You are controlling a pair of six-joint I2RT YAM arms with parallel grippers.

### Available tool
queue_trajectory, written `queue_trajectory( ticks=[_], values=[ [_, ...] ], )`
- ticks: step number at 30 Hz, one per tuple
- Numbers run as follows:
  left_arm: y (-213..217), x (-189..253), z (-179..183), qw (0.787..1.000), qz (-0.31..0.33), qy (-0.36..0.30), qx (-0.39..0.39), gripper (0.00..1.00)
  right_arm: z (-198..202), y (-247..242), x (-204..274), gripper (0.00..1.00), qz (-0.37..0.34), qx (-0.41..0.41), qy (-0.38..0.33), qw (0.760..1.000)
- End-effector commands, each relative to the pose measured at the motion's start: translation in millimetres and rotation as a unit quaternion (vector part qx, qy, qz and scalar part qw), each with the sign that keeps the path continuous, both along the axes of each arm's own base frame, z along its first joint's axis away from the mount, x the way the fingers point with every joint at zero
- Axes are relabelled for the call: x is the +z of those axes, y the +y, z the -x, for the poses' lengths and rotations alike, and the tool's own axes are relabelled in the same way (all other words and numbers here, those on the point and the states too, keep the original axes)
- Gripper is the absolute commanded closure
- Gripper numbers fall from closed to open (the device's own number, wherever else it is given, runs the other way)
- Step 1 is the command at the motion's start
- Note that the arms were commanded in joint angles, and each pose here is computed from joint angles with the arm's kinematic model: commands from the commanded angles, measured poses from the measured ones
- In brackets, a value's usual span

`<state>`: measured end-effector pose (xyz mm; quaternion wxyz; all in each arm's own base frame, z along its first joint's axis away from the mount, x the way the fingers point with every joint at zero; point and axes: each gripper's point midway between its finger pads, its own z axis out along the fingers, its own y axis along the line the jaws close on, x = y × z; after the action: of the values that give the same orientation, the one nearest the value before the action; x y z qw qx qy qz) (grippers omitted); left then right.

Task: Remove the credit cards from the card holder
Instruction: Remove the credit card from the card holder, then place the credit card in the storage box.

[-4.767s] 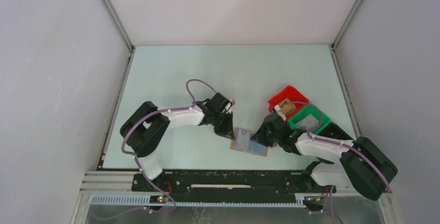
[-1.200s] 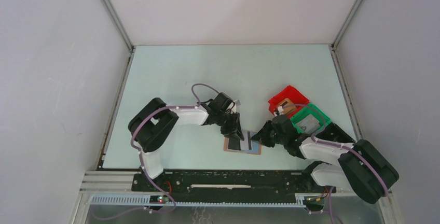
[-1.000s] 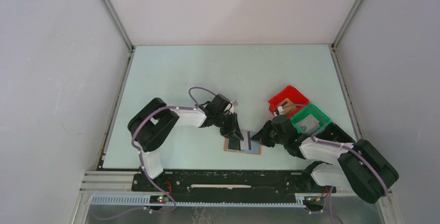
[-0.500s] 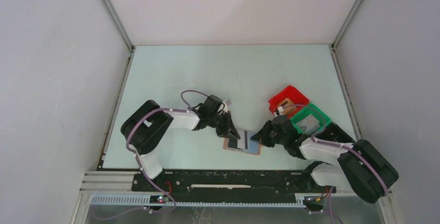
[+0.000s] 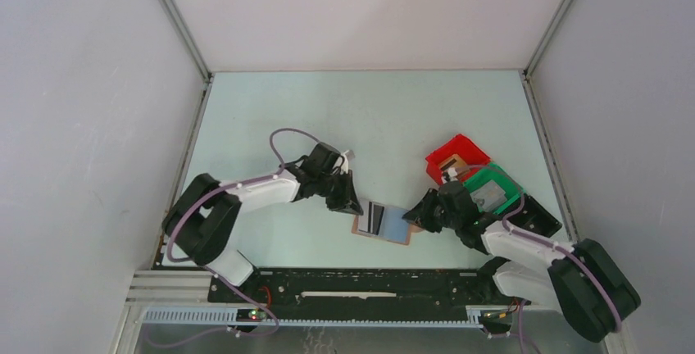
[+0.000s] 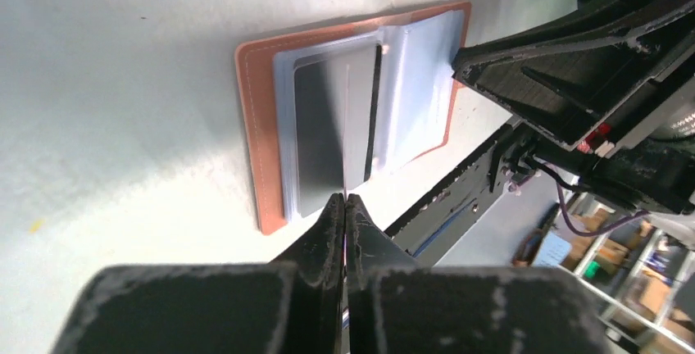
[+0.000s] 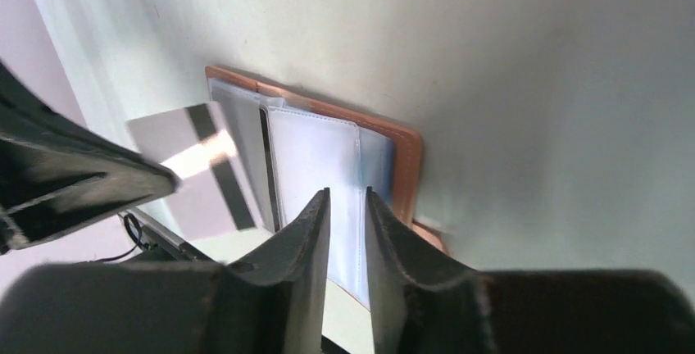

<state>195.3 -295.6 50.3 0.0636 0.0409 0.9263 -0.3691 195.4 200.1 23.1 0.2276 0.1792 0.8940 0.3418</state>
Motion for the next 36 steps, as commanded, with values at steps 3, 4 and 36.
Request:
queue_trajectory(
  ticks=[3, 4, 36],
  values=[
    [9, 54, -13, 0.996, -0.007, -0.087, -0.035, 1.0, -6, -3, 52, 0.5, -0.007, 0.037, -0.075, 0.996],
    [6, 62, -12, 0.995, 0.005, -0.092, -0.043, 1.0, -6, 1, 66, 0.45, -0.022, 0.048, -0.092, 0.994],
    [-32, 192, 10, 0.952, 0.26, -0.12, -0.106, 1.0, 9, 49, 192, 0.76, -0.315, 0.138, -0.191, 0.919]
  ],
)
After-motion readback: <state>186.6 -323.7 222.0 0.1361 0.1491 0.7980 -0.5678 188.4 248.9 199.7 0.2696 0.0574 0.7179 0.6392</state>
